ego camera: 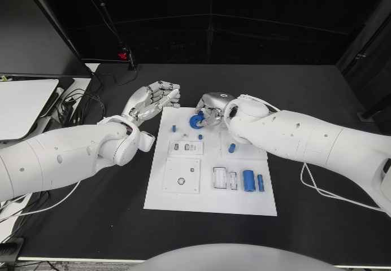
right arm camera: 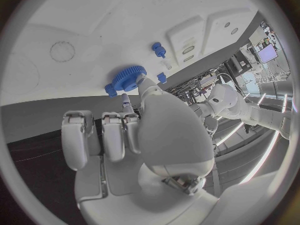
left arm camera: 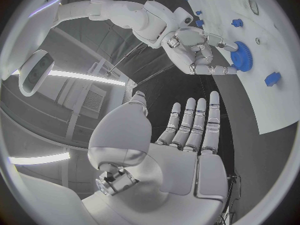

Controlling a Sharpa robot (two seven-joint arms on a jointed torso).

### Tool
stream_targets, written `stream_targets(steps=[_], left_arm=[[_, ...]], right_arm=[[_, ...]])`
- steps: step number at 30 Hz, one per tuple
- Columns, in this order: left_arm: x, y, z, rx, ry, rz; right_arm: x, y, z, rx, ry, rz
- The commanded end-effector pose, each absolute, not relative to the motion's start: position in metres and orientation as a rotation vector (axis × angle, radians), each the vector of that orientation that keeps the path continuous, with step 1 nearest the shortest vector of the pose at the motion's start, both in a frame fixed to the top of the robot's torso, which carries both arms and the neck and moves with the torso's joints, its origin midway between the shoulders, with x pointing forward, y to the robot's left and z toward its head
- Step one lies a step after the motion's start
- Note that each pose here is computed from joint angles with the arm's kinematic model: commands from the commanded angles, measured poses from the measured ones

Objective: Assemble the parts on the task board

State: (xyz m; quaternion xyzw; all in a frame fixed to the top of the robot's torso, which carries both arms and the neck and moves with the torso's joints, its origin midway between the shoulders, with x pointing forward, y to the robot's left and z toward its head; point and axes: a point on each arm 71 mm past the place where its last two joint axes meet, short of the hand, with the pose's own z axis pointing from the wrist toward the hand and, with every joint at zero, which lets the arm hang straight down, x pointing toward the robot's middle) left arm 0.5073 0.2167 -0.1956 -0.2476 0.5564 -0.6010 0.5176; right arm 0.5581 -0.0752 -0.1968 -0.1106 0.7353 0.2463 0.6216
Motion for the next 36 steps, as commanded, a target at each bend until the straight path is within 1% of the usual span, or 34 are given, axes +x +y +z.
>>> stream_targets(steps=[1, 8, 17, 21, 23, 28, 30, 31, 36], left_arm=[[0.504, 0.215, -0.188, -0.519, 1.251, -1.507], [0.504, 0.215, -0.188, -0.52, 1.251, -1.506], [0.504, 0.215, -0.188, -0.52, 1.252, -1.506], [0.504, 0.215, -0.188, -0.52, 1.252, -1.507], [0.504, 0.216, -0.188, -0.519, 1.252, -1.507], [0.505, 0.216, -0.188, -0.52, 1.251, -1.505], [0.505, 0.217, -0.188, -0.52, 1.251, -1.503], [0.505, 0.217, -0.188, -0.52, 1.251, -1.503], [0.506, 0.217, -0.188, -0.519, 1.251, -1.501]], right_arm=[[0.558, -0.075, -0.194, -0.255, 1.667, 0.572], [0.557, -0.076, -0.19, -0.249, 1.616, 0.605], [0.556, -0.077, -0.189, -0.249, 1.6, 0.621], [0.553, -0.08, -0.184, -0.225, 1.545, 0.671], [0.551, -0.083, -0.18, -0.186, 1.505, 0.717], [0.542, -0.1, -0.169, -0.053, 1.411, 0.835], [0.538, -0.111, -0.161, 0.014, 1.371, 0.879], [0.537, -0.114, -0.159, 0.026, 1.365, 0.886], [0.527, -0.144, -0.148, 0.146, 1.337, 0.936]])
